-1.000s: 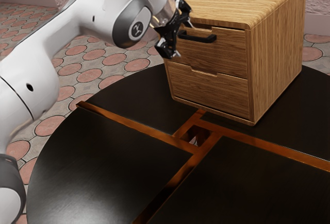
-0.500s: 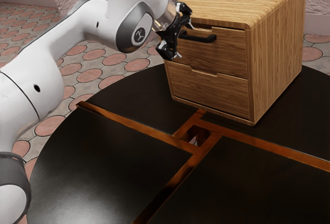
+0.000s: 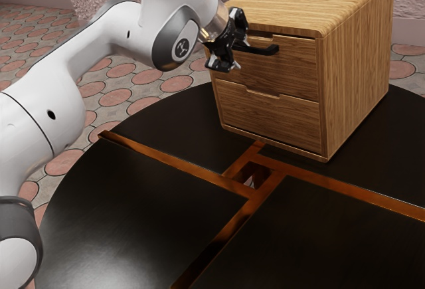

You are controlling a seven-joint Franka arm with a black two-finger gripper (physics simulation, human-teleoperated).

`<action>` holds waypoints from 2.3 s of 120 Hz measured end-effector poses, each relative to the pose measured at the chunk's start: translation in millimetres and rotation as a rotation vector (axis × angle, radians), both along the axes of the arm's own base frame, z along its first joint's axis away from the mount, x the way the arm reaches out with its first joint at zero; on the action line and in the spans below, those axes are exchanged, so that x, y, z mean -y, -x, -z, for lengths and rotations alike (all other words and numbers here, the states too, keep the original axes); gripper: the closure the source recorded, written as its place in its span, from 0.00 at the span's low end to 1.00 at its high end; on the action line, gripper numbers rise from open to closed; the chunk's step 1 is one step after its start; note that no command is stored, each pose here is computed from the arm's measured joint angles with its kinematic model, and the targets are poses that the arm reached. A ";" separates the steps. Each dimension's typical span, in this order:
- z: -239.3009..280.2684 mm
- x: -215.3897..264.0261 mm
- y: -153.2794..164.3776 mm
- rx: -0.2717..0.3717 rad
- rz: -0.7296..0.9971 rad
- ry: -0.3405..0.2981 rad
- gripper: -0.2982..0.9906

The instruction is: Pull the drawer handle with one arm to open the drawer

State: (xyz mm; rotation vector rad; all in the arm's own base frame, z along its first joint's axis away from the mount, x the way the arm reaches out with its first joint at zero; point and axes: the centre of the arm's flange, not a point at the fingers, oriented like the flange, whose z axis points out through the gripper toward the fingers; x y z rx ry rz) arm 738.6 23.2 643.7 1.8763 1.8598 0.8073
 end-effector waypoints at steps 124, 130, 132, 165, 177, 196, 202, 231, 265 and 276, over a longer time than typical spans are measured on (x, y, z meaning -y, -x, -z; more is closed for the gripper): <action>-0.4 6.0 38.5 -0.063 0.032 -0.042 0.83; 0.9 6.4 44.0 -0.069 0.033 -0.046 0.83; 0.7 6.4 46.0 -0.070 0.033 -0.047 0.83; -3.2 7.9 67.3 -0.064 0.037 -0.050 0.83; -2.6 6.3 79.3 -0.069 0.034 -0.038 0.83; -3.4 5.3 98.8 -0.070 0.031 -0.033 0.83; -7.2 5.3 105.5 -0.064 0.030 -0.034 0.83; -16.1 7.1 125.2 -0.049 0.031 -0.036 0.84; -9.7 4.3 124.8 -0.058 0.024 -0.010 0.84; -1.2 2.9 127.5 -0.076 0.020 0.002 0.84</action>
